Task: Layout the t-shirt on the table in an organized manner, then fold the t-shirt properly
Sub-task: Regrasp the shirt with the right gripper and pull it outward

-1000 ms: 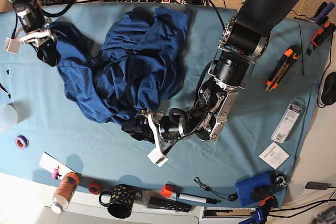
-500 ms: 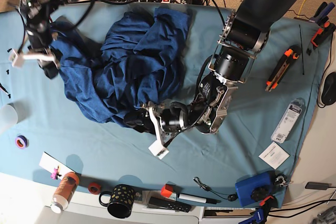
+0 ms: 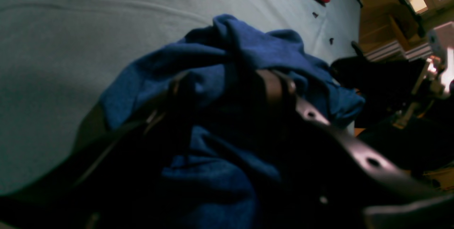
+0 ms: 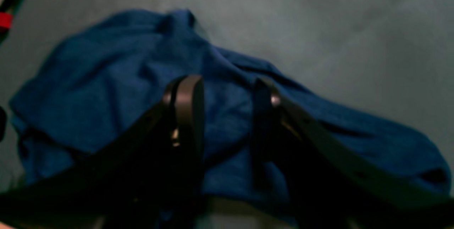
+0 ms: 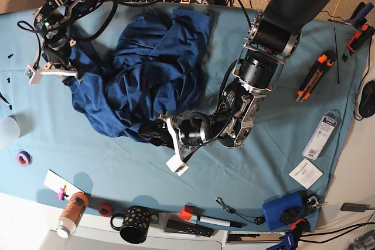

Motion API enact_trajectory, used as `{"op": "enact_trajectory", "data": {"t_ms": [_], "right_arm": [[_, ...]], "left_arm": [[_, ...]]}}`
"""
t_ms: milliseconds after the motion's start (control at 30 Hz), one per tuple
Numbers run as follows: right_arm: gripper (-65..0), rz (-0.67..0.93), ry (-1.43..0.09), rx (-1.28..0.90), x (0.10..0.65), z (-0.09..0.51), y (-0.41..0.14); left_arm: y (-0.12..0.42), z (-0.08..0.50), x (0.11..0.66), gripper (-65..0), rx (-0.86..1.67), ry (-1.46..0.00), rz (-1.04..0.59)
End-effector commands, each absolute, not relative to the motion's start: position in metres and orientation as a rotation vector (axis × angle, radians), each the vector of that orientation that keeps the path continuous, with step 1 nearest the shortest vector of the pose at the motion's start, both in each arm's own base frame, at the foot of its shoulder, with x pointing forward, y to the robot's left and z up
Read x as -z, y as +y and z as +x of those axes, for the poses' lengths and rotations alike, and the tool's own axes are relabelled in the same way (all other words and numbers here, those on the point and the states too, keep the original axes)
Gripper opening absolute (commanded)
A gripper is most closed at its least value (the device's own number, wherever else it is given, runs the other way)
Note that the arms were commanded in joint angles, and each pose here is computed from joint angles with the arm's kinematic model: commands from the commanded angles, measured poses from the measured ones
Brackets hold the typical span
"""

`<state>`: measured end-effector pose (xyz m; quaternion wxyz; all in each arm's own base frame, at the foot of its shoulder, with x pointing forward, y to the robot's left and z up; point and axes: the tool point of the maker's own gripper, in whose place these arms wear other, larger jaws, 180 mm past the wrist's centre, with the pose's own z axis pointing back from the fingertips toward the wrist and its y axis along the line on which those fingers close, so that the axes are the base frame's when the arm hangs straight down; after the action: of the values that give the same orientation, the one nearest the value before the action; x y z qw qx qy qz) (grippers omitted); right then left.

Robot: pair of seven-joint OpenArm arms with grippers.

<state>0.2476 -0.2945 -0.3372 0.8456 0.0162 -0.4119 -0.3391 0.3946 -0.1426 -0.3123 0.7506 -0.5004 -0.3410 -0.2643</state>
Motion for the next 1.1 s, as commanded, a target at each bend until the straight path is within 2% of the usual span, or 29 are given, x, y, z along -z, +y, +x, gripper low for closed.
{"op": "enact_trajectory", "data": {"t_ms": [0,300,667,933,1067], "right_arm": [[-41.6,0.022,-0.909,0.704,0.328,0.251,-0.299],[-41.6,0.054,-0.826,0.664,0.36,0.242,-0.29],[-41.6,0.049,-0.833,0.574,0.361,0.229,-0.294],[-41.7,0.195,-1.028,0.468,0.317,0.223,-0.294],[-41.7,0.146,-1.009,0.486,0.314,0.202,-0.317]], "left_arm": [[-0.149,0.406,0.284,-38.0,0.592,-0.815,-1.131],[-0.149,0.406,0.284,-38.1,0.592,-0.815,-1.131],[-0.148,0.406,0.288,-38.1,0.608,-0.811,-1.108],[-0.148,0.406,0.288,-38.1,0.608,-0.811,-1.108],[-0.147,0.406,0.289,-38.1,0.61,-0.81,-1.102]]}}
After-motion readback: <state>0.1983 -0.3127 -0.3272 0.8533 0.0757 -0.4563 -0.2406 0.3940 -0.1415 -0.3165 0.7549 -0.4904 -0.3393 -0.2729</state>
